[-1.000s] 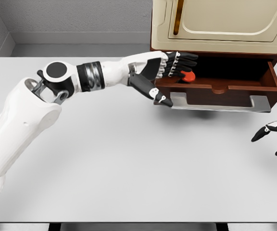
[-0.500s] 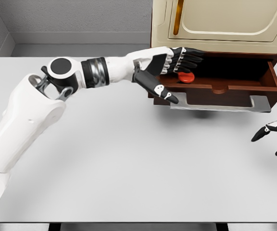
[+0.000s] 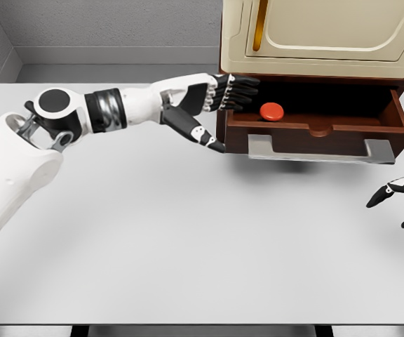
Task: Put the switch into the drawer with left arm, and close the drawer with right arm
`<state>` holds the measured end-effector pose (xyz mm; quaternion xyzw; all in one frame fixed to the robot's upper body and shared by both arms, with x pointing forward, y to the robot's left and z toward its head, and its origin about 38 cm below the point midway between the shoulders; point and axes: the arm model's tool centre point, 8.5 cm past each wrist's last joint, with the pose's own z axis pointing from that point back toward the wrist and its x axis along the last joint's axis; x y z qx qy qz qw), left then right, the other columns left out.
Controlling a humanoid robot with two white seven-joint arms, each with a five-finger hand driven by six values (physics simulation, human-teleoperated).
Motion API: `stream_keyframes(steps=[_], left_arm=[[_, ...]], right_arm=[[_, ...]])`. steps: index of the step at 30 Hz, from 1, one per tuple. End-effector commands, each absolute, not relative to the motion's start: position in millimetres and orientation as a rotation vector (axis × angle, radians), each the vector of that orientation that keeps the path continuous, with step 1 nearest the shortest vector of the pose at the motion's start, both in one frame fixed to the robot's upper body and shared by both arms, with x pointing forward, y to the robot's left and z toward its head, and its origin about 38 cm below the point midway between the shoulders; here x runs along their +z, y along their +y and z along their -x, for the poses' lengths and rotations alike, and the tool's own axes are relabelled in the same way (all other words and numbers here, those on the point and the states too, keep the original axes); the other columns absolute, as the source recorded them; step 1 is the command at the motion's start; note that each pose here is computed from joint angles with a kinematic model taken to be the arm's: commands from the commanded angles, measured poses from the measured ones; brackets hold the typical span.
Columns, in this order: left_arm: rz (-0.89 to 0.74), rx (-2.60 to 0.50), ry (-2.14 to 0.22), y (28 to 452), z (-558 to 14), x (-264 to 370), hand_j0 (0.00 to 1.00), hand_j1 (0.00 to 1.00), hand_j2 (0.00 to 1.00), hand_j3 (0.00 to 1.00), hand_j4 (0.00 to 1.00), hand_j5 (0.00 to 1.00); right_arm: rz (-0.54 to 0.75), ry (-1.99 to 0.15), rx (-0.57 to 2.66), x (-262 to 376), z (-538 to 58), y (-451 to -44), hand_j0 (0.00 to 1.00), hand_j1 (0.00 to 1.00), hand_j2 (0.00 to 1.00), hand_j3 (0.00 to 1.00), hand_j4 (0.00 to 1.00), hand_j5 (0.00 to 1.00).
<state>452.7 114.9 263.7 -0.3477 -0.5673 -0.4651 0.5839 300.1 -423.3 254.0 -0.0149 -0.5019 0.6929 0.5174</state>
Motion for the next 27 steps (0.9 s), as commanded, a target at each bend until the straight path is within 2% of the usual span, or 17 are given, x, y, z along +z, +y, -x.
stream_keyframes(steps=[1, 15, 19, 24, 27], left_arm=[[0.834, -1.085, -1.311, 106, -451, 262, 1.0, 1.0, 1.0, 1.0, 1.0, 1.0], [0.884, -1.123, -1.322, 43, -452, 264, 1.0, 1.0, 1.0, 1.0, 1.0, 1.0], [0.879, -1.138, -1.332, 10, -457, 268, 1.0, 1.0, 1.0, 1.0, 1.0, 1.0], [0.92, -1.23, -1.425, 5, -428, 300, 1.0, 1.0, 1.0, 1.0, 1.0, 1.0], [0.897, -1.316, -1.47, 43, -396, 310, 1.0, 1.0, 1.0, 1.0, 1.0, 1.0]], right_arm=[[0.034, -1.206, 1.657, 254, -300, -423, 0.69, 0.69, 0.69, 0.69, 0.69, 0.69], [0.034, -1.206, 1.657, 254, -300, -423, 0.7, 0.7, 0.7, 0.7, 0.7, 0.7], [0.033, -1.205, 1.656, 254, -300, -423, 0.7, 0.7, 0.7, 0.7, 0.7, 0.7], [0.039, -1.211, 1.658, 256, -301, -423, 0.7, 0.7, 0.7, 0.7, 0.7, 0.7], [0.037, -1.211, 1.654, 255, -301, -423, 0.7, 0.7, 0.7, 0.7, 0.7, 0.7]])
